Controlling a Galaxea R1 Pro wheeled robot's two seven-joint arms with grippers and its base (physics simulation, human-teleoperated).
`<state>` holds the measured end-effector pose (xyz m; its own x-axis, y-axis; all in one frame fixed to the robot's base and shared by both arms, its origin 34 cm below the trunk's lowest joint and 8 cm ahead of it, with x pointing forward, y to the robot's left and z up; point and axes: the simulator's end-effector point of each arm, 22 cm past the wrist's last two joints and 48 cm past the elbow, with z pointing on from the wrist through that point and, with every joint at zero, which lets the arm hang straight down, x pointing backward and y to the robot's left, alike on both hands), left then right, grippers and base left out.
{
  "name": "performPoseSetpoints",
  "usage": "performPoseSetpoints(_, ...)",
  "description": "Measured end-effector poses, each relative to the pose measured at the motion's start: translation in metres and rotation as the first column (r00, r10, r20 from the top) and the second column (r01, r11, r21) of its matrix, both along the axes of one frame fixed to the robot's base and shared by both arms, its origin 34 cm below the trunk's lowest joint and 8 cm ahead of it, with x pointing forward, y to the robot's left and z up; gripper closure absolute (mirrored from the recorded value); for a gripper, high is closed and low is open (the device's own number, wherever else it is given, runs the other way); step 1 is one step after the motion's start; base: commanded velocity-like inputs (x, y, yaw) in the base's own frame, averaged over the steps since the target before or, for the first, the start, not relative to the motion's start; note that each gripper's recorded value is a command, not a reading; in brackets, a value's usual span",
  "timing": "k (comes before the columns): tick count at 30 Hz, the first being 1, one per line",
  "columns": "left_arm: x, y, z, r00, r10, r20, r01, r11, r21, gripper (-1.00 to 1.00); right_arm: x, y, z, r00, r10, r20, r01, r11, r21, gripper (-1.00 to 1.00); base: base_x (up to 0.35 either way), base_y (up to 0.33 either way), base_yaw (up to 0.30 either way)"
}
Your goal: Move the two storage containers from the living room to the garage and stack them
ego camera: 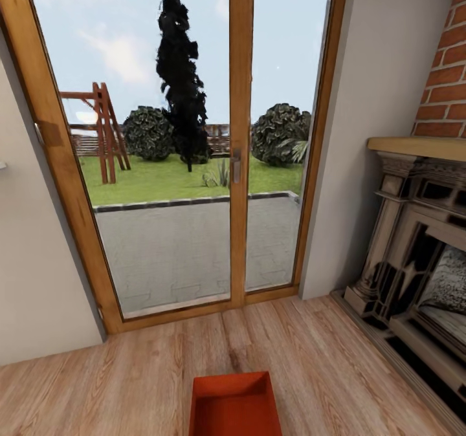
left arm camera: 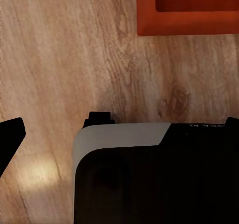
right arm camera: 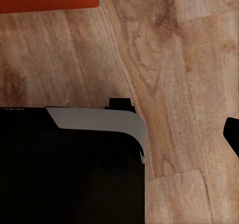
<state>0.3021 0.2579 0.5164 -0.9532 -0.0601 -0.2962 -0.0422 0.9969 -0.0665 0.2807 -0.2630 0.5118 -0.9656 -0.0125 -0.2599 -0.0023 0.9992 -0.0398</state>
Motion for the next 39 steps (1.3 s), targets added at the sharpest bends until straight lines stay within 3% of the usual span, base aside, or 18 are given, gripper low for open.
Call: performPoseSetpoints(39, -0.0009, -0.0033, -0.0003, 1.0, -0.003, -0.002, 0.003, 1.0, -0.004, -1.0, -0.0008, -0.0001, -0.0002, 1.0, -0.008, -0.003, 0.008, 1.0, 0.001, -1.0, 0.0, 0.0, 0.0)
